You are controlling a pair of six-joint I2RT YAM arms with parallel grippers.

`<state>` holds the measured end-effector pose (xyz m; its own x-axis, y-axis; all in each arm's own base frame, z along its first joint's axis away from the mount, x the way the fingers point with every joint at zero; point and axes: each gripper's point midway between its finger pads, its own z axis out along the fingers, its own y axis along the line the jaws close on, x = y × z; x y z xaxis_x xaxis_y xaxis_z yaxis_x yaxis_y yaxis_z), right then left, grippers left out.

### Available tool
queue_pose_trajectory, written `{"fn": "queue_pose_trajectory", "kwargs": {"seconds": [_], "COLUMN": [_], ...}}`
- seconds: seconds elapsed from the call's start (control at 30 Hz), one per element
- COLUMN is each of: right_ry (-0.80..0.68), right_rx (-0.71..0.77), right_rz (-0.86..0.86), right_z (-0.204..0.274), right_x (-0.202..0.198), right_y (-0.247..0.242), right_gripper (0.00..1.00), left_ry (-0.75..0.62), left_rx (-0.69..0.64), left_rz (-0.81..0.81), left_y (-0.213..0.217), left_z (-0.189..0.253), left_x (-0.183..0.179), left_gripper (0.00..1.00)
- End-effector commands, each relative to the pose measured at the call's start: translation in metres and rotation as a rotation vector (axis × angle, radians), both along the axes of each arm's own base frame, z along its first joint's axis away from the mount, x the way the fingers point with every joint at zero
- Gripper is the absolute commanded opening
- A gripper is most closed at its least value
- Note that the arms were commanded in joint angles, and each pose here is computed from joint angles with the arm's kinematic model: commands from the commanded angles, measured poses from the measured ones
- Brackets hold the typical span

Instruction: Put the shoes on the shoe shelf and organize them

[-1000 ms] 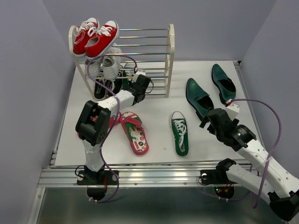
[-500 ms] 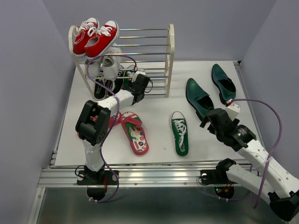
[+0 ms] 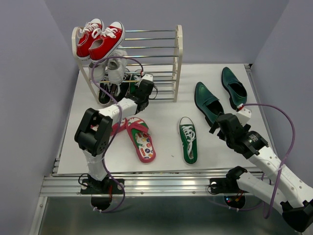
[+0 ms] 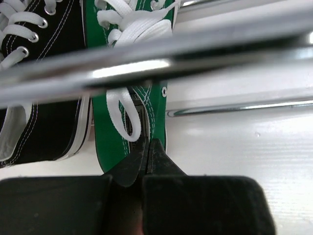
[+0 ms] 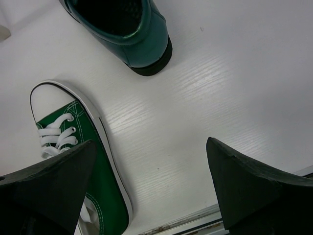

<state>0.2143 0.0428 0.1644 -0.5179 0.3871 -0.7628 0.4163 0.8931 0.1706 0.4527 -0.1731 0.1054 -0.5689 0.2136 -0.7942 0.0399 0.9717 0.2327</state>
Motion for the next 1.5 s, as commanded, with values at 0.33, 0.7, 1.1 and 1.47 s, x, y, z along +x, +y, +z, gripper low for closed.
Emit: {"fn": "queue_pose_trajectory", "kwargs": {"seconds": [0.33,0.7,1.1,1.47], "right_ry": [-0.064,-0.068,0.064,0.258], "right_rx": [-0.023,-0.016,0.003,0.12], "right_rz": [-0.021,-0.014,0.121,0.483], "right_z": [0.008,0.009,0.01,-0.019], "right_x": [0.014,0.014,-0.003,-0.033], "right_y": [-0.002,-0.001,0.016,0.072], "right_gripper": [1.0,1.0,1.0,1.0], "left_ry": [-0.168,-0.194,-0.157,0.007], "left_rx": [-0.097,-0.136,-0.304,-0.547], "left_rz": [0.053,0.11,0.13,0.17], "left_y": [0.016,0.016,0.018,0.024], "left_z": [0.052,0.084,0.112,0.093], "left_x": [0.001,0.007,-0.035,-0.138], "left_gripper": [0.0,0.92,0.93,0.99]}}
